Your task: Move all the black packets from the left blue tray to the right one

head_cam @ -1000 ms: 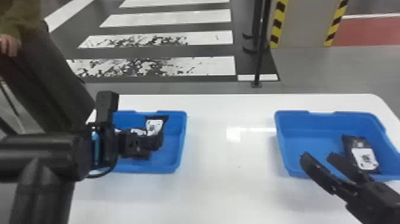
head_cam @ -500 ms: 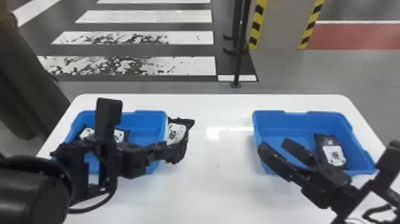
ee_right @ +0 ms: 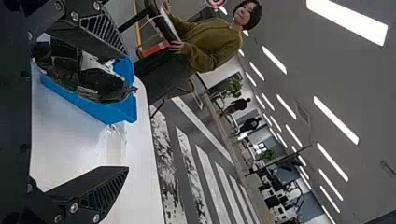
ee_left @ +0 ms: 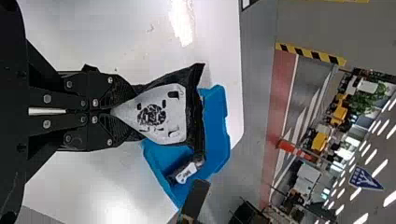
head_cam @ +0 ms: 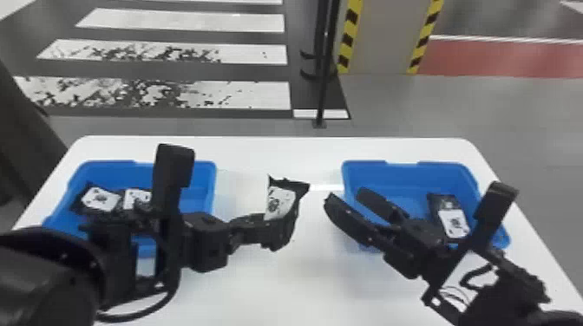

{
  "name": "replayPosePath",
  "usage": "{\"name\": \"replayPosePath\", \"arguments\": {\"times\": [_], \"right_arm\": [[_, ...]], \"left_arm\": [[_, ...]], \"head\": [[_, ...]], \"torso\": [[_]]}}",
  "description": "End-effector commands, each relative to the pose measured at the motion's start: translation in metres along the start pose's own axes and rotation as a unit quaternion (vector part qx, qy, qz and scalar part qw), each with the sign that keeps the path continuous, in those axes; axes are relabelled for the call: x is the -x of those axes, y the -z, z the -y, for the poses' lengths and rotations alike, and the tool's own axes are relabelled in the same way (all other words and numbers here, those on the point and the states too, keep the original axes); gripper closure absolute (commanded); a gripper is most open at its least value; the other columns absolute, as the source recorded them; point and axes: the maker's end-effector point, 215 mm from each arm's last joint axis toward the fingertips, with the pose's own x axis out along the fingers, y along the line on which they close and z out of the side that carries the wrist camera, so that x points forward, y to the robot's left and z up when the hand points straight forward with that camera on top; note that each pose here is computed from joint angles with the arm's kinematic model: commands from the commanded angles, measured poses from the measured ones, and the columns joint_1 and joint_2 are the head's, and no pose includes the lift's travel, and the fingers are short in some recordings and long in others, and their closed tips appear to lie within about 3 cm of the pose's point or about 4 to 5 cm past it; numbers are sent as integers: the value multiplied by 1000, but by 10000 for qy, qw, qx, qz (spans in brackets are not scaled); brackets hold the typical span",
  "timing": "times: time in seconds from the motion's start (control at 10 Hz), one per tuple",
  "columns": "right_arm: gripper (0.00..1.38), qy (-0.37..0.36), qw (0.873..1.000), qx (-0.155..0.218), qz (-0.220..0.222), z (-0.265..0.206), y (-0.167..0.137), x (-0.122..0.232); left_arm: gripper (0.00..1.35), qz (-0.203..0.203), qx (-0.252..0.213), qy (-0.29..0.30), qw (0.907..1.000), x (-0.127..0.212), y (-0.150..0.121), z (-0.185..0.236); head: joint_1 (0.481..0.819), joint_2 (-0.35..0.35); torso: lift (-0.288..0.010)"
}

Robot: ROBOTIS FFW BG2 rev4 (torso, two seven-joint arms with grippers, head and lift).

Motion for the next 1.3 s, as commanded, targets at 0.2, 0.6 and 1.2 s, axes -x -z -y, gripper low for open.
{"name": "replayPosePath", "arguments": {"times": [0.2, 0.6, 1.2], "right_arm": [[177, -178, 9998, -109, -23, 0, 1, -20], [556, -551, 9970, -485, -229, -25, 22, -34], [1285, -614, 9969, -486, 39, -22, 13, -39]], "left_arm": [[1144, -7, -126, 416, 9991, -12, -4, 33], [1144, 19, -142, 530, 9985, -14, -7, 42], [1122, 88, -83, 636, 9979, -15, -9, 47]], "head": [[695, -82], [695, -80], [695, -75]], "torso": [[-140], [-140], [-140]]}}
